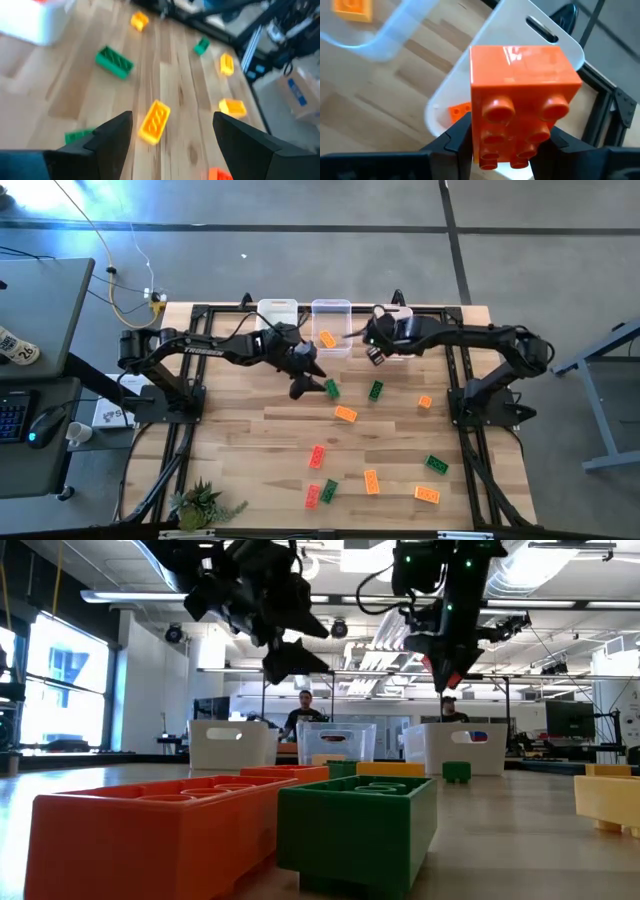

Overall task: Sort & place blocks by color
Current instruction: Put the orange game piece into the right white bin, then put the yellow game piece into the transparent bin

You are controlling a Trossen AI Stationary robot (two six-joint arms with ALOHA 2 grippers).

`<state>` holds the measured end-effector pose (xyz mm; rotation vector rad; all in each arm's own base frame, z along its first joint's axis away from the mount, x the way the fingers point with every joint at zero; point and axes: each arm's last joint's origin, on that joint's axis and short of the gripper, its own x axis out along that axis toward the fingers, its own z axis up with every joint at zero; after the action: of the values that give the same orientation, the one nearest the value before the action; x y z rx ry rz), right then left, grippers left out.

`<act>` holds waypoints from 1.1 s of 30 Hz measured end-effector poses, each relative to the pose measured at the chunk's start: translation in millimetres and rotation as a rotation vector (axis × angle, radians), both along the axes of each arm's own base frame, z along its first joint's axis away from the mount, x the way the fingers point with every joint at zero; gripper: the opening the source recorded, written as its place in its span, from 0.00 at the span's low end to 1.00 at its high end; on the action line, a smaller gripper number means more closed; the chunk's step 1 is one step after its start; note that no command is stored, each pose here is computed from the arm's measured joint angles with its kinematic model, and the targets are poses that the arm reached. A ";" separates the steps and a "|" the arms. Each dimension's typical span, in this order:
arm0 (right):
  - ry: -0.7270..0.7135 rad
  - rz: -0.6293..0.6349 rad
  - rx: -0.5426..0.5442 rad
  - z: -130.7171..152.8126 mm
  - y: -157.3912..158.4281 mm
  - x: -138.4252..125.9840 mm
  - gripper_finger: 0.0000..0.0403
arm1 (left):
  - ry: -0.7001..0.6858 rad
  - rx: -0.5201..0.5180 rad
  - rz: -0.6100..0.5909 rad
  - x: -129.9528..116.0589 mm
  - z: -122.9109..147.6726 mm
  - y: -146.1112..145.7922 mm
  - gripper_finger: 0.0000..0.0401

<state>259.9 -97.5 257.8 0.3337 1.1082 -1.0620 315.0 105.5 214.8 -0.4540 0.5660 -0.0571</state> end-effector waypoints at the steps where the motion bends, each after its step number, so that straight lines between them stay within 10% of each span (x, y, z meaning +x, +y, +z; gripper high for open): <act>1: 0.005 -0.005 0.014 -0.3 -5.0 -2.2 0.31 | 0.017 0.002 -0.011 -0.5 -1.6 -1.9 0.66; 17: 0.087 -0.074 0.240 -32.2 -54.3 -11.3 0.32 | 0.295 0.140 0.040 -3.2 -19.9 -44.5 0.66; 33: 0.155 -0.034 0.208 -35.8 -57.3 -11.8 0.53 | 0.349 0.178 -0.039 -0.9 -23.3 -98.5 0.66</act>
<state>248.1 -154.9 222.0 0.4424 1.3604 -1.0170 314.2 7.0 191.5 -0.2801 0.9150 0.0362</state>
